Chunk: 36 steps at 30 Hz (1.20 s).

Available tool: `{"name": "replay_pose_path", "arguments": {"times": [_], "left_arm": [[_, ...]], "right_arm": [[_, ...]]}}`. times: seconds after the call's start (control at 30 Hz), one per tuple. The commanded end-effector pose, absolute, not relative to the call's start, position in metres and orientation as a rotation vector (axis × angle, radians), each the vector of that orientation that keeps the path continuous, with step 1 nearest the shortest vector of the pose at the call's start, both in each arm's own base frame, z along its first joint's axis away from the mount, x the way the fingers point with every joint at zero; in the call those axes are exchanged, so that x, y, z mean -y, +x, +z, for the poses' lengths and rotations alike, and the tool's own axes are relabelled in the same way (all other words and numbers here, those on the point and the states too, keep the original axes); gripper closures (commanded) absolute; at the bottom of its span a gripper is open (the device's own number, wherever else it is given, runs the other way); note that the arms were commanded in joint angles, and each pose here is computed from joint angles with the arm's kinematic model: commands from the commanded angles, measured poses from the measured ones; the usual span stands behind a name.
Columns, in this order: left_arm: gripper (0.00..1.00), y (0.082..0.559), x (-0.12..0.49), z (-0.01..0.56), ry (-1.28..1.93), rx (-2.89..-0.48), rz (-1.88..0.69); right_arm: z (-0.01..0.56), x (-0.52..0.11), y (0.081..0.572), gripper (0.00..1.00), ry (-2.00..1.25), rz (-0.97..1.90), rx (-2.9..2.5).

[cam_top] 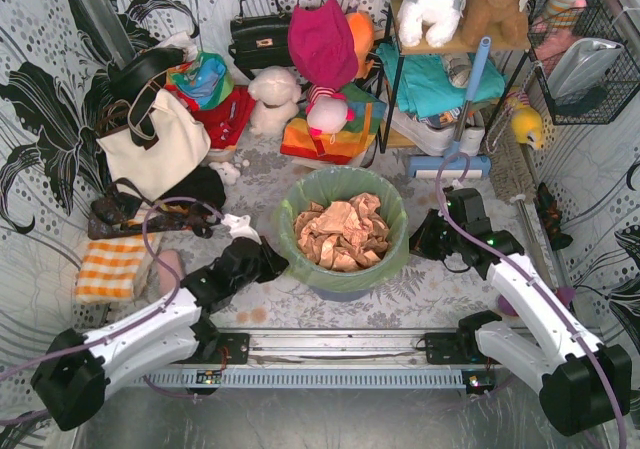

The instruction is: Tie the trash bag

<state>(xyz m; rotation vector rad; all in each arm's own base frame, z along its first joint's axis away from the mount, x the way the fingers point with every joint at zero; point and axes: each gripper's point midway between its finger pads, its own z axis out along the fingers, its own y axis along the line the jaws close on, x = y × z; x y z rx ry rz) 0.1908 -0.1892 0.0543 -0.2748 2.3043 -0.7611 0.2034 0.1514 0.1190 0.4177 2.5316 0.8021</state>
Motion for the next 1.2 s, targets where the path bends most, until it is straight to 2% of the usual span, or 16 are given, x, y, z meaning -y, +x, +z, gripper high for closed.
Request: {"name": "replay_pose_path", "arguments": {"times": [0.0,0.13,0.37,0.5,0.63,0.8,1.17], "left_arm": [[0.95,0.208,0.172,0.095,-0.314,-2.206,-0.667],[1.00,0.212,0.151,0.123,-0.372,-2.159,-0.586],[1.00,0.217,0.139,0.170,-0.360,-2.124,-0.537],[1.00,0.207,0.154,0.184,-0.298,-2.175,-0.628],[1.00,0.187,0.172,0.178,-0.189,-2.330,-0.695],[1.00,0.178,0.168,0.188,-0.165,-2.367,-0.680],[1.00,0.171,0.160,0.234,-0.193,-2.295,-0.724]], "right_arm": [[0.131,-0.160,0.206,1.00,0.370,0.879,-2.491],[0.132,-0.168,0.211,1.00,0.367,0.926,-2.480],[0.142,-0.194,0.214,1.00,0.303,1.007,-2.461],[0.143,-0.175,0.208,1.00,0.357,0.889,-2.449],[0.133,-0.143,0.190,1.00,0.404,0.690,-2.501],[0.129,-0.133,0.172,1.00,0.395,0.643,-2.553],[0.196,-0.142,0.149,1.00,0.256,0.794,-2.510]]}}
